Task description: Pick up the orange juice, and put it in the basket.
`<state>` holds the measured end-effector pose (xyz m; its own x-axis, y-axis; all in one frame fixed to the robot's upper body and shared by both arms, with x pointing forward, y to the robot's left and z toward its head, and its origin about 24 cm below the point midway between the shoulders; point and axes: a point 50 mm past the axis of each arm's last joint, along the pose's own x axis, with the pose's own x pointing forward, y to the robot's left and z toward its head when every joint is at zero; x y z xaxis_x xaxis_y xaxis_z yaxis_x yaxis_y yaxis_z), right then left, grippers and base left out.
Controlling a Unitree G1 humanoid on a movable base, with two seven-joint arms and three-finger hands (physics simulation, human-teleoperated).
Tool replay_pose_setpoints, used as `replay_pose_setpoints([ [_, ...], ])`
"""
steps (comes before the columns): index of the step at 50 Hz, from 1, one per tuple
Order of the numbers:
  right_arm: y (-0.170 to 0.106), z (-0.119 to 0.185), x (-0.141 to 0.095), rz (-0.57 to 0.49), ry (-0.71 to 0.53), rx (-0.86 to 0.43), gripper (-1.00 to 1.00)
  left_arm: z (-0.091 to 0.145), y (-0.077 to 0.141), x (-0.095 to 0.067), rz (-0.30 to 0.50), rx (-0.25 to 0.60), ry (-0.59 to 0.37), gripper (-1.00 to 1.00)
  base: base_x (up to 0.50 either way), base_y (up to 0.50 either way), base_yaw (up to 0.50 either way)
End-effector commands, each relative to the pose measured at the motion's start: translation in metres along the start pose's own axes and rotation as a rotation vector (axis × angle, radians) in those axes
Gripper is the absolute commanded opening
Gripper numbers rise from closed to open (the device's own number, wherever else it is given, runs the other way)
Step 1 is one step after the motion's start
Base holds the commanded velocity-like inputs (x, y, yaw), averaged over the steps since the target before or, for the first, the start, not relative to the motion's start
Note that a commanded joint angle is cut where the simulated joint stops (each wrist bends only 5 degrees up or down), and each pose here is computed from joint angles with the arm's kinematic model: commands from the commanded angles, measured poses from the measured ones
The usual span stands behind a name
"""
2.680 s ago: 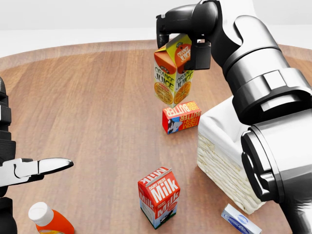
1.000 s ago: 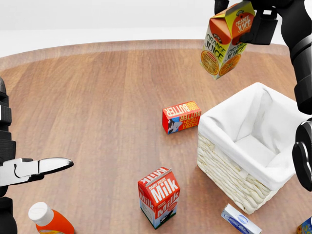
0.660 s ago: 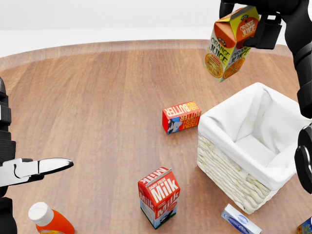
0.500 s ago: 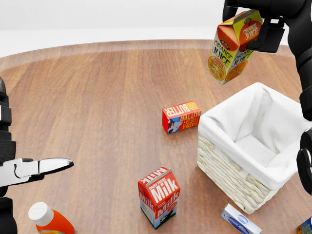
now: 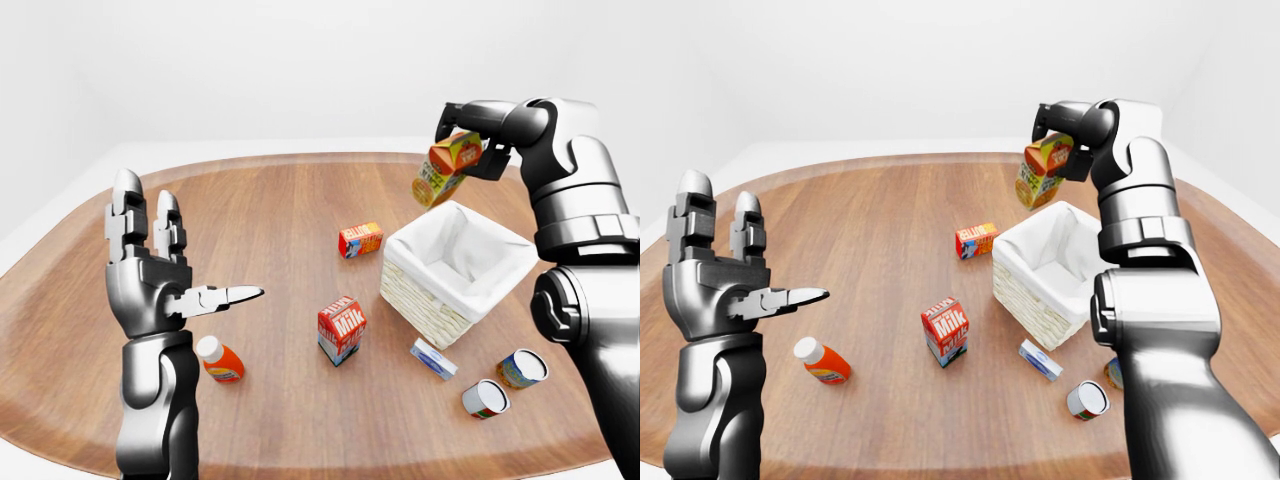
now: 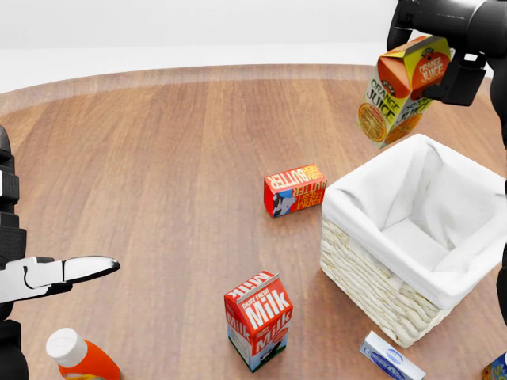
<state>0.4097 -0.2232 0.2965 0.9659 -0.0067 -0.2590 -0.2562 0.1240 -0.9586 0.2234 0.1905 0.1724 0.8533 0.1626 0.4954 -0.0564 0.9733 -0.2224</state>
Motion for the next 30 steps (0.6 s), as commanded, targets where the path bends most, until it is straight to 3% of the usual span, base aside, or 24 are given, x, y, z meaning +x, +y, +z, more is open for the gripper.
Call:
replay_pose_setpoints([
  [1,0.004,-0.017,-0.004,-0.026,0.034,-0.008,-1.0,0.0,0.0,0.0,0.0,0.0,0.0,1.0,0.0,0.0,0.0],
  [30,0.047,-0.041,0.004,0.077,0.079,0.014,-1.0,0.001,0.0,0.0,0.001,-0.001,-0.003,1.0,0.0,0.0,0.0],
])
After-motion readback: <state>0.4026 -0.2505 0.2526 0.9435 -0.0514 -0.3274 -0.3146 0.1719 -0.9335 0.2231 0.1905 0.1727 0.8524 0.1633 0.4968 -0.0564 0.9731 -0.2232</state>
